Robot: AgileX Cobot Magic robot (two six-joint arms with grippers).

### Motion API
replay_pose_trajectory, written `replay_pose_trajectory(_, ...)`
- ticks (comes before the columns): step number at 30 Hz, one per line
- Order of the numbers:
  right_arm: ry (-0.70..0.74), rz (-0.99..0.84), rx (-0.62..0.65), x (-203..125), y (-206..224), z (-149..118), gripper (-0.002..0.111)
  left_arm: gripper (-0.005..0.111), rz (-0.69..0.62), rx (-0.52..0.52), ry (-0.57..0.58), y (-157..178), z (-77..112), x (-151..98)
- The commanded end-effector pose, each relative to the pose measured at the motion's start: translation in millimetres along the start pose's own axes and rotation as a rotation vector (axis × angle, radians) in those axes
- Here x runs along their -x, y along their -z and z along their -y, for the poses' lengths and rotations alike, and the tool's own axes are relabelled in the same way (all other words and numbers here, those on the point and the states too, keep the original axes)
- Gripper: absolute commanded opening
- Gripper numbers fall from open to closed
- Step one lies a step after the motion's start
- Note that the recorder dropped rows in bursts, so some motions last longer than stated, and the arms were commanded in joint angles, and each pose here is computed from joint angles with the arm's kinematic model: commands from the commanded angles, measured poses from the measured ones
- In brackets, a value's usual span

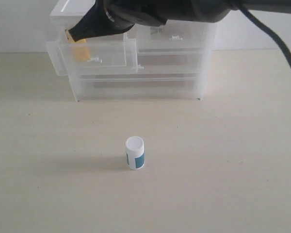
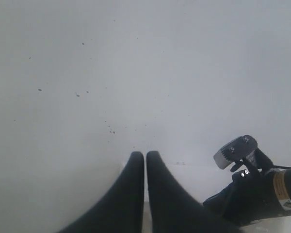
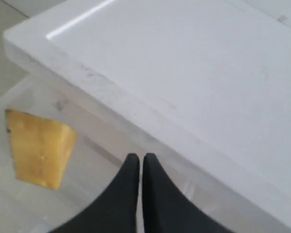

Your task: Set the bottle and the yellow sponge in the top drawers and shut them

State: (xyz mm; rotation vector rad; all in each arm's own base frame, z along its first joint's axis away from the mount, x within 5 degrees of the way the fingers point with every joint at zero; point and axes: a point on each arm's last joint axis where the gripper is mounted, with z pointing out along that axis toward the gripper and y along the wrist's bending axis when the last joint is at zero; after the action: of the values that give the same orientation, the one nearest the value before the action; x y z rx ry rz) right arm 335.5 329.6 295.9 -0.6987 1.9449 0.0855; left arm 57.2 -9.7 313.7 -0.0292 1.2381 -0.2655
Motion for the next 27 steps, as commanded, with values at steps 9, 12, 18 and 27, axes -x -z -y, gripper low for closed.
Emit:
replay_pose_trajectory(9,0.025,-0.073,0.063,0,14,-8,0.003,0.004,-0.008,0.008,-0.006,1,-0.8,-2)
replay_pose_trajectory(12,0.148,-0.1,0.097,2,29,-22,0.003,0.004,-0.008,0.008,-0.006,1,-0.8,-2)
replay_pose_trajectory(18,0.17,-0.061,0.096,6,34,-32,0.044,0.004,-0.011,0.003,-0.003,1,-1.1,-5)
replay_pose_trajectory(27,0.224,-0.018,0.159,-5,9,-47,0.089,0.004,0.001,-0.011,-0.003,1,-0.1,-6)
